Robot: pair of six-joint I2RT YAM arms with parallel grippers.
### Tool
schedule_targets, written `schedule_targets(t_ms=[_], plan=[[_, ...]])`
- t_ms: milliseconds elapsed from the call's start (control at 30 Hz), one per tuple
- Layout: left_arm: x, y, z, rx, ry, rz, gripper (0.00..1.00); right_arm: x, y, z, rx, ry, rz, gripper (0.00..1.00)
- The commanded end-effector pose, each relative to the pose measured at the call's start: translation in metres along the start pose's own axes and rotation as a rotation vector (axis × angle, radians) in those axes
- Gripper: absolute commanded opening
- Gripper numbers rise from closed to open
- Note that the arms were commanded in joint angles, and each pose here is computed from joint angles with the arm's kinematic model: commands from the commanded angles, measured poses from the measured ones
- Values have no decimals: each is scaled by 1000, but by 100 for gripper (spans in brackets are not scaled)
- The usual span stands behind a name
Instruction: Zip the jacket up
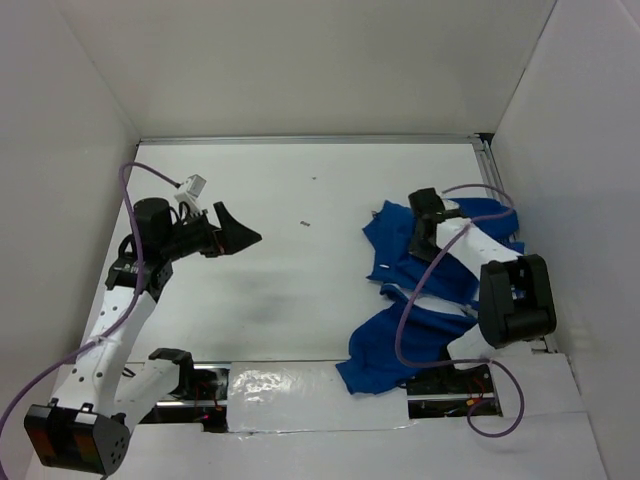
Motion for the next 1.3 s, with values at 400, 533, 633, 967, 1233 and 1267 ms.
schedule_targets(t_ms=[400,533,633,967,1233,1267], plan=[[5,19,37,-135,99,-81,99,-8,151,-159,-862,-260,-222,28],[11,35,52,-249,143,-127,99,-11,123,-160,-740,-310,-195,98],[17,48,66,-319,195,-154,99,-15,110,-151,-608,-338,-169,100],[38,76,107,-408,356,-186,99,-21,145,-124,-595,-313,-396,100],[34,78,157,-315,406,-125,84,-10,149,-74,-494,-202,-319,53],[26,74,164,-295,396,-110,44,-11,146,-75,-499,-210,-316,34]])
Point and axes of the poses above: each gripper's point midway between its finger pads, its own z axis out along the fingers, its own y axis along the line the jaws close on, x = y × z, the point moved 9 cm from there along -z, back along the fingers, and after that the axes turned 5 degrees about -z, right-handed, at the moved point
